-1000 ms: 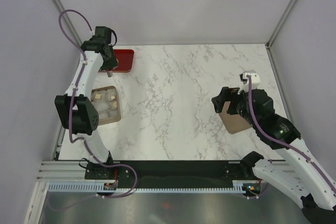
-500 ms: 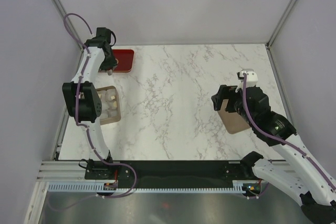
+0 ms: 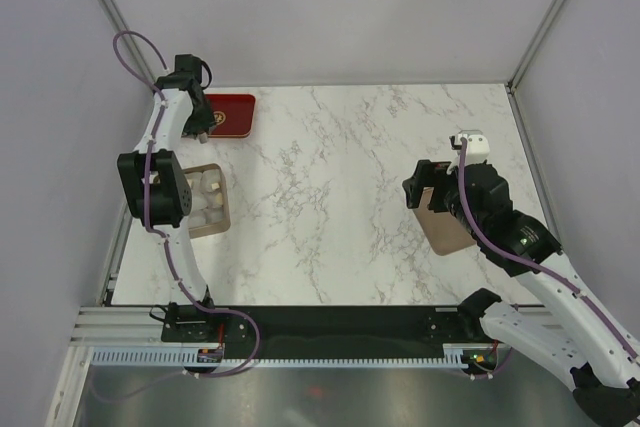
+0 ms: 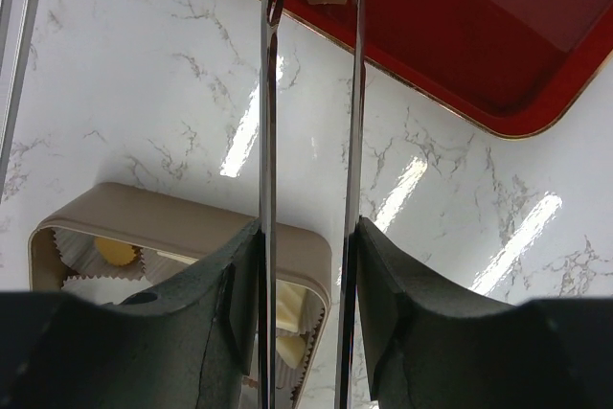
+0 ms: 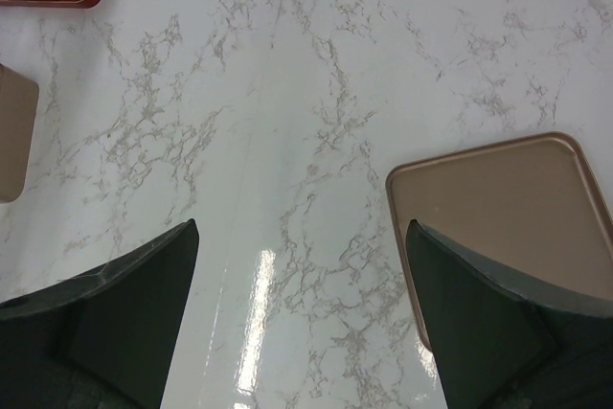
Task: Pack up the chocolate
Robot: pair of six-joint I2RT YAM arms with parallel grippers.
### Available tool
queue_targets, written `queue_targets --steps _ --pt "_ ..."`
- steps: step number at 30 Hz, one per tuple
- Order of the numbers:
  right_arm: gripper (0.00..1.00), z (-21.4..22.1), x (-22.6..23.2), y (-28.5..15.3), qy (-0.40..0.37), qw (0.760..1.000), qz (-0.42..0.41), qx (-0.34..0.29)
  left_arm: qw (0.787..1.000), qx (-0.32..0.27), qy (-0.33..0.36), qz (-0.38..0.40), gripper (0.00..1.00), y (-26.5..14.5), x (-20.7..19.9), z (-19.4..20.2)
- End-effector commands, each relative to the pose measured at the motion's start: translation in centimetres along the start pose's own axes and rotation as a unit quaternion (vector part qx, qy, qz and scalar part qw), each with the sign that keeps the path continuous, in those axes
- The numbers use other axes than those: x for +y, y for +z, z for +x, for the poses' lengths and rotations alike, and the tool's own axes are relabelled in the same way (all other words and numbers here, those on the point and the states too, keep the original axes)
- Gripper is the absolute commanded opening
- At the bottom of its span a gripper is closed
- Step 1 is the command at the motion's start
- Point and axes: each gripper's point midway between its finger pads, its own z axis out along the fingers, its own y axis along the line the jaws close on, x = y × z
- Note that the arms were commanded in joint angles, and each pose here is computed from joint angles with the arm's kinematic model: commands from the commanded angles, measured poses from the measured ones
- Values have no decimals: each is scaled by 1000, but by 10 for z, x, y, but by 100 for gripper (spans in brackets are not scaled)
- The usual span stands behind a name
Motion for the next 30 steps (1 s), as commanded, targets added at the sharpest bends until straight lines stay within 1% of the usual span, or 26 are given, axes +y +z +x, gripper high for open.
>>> queue_targets --steps 1,11,23,26,30 --pt "98 -7 -1 1 -2 1000 3 -17 999 -23 -25 12 49 -2 -5 -14" --pt "98 -10 0 -3 1 1000 0 -23 1000 -9 -17 24 49 10 -10 -7" --pt "98 -9 -2 -4 2 1000 3 -23 999 5 -22 24 48 19 -6 1" --pt "98 -10 -2 -5 2 1000 3 -25 1000 6 -17 24 47 18 -6 2" --pt "98 -9 -3 -4 2 1000 5 -24 1000 1 -16 24 42 14 -5 0"
